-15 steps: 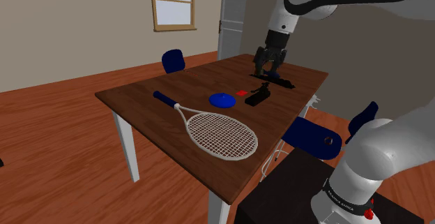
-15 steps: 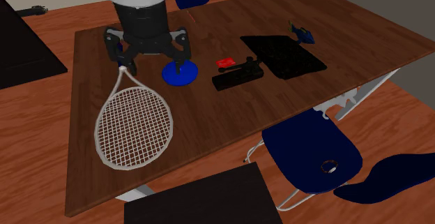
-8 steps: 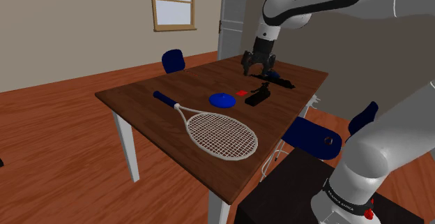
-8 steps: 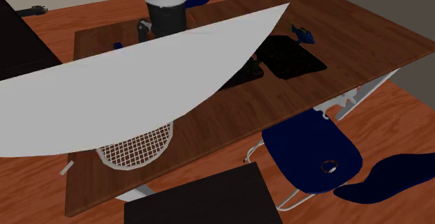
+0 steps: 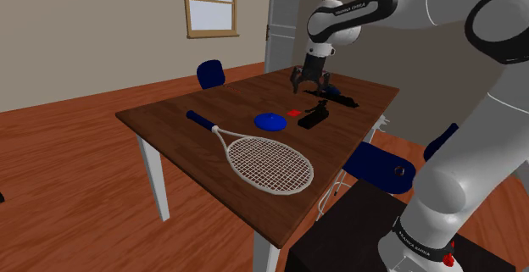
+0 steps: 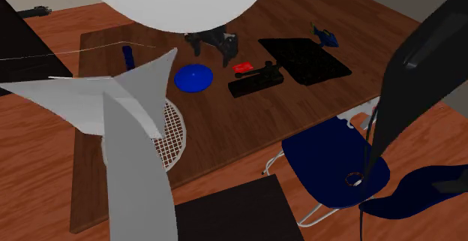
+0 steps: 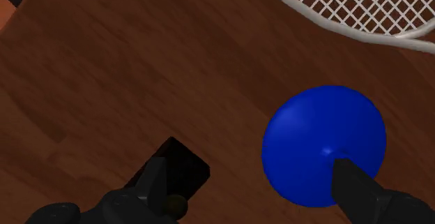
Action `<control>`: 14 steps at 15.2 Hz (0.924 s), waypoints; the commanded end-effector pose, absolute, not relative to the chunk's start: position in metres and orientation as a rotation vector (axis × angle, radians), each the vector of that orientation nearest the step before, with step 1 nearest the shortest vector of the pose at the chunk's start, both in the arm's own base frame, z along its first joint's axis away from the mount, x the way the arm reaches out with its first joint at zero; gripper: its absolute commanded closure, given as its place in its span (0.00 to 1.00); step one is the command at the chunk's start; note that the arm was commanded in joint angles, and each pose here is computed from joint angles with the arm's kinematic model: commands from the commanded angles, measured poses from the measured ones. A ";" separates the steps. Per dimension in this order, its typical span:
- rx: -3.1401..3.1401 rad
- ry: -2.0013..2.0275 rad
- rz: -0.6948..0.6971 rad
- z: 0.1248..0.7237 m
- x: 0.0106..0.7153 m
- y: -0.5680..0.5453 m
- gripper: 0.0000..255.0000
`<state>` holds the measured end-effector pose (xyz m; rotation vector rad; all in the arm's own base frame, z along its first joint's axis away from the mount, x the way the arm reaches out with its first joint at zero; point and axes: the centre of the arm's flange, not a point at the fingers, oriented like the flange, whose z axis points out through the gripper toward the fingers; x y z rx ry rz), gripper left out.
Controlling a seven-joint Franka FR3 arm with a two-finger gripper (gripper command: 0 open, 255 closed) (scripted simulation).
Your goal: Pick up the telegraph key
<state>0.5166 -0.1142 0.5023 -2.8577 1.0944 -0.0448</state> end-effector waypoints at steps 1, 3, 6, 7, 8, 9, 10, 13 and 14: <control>-2.814 1.214 -0.035 0.489 0.530 -0.134 0.00; -2.767 1.327 -0.025 0.477 0.540 -0.155 0.00; -2.688 1.494 -0.010 0.459 0.553 -0.188 0.00; -2.659 1.548 -0.005 0.453 0.556 -0.199 0.00; -2.630 1.602 0.000 0.447 0.558 -0.211 0.00; -2.599 1.655 0.005 0.441 0.561 -0.222 0.00; -2.567 1.708 0.010 0.434 0.562 -0.234 0.00; -2.466 1.863 0.025 0.416 0.564 -0.269 0.00; -2.430 1.913 0.030 0.410 0.564 -0.280 0.00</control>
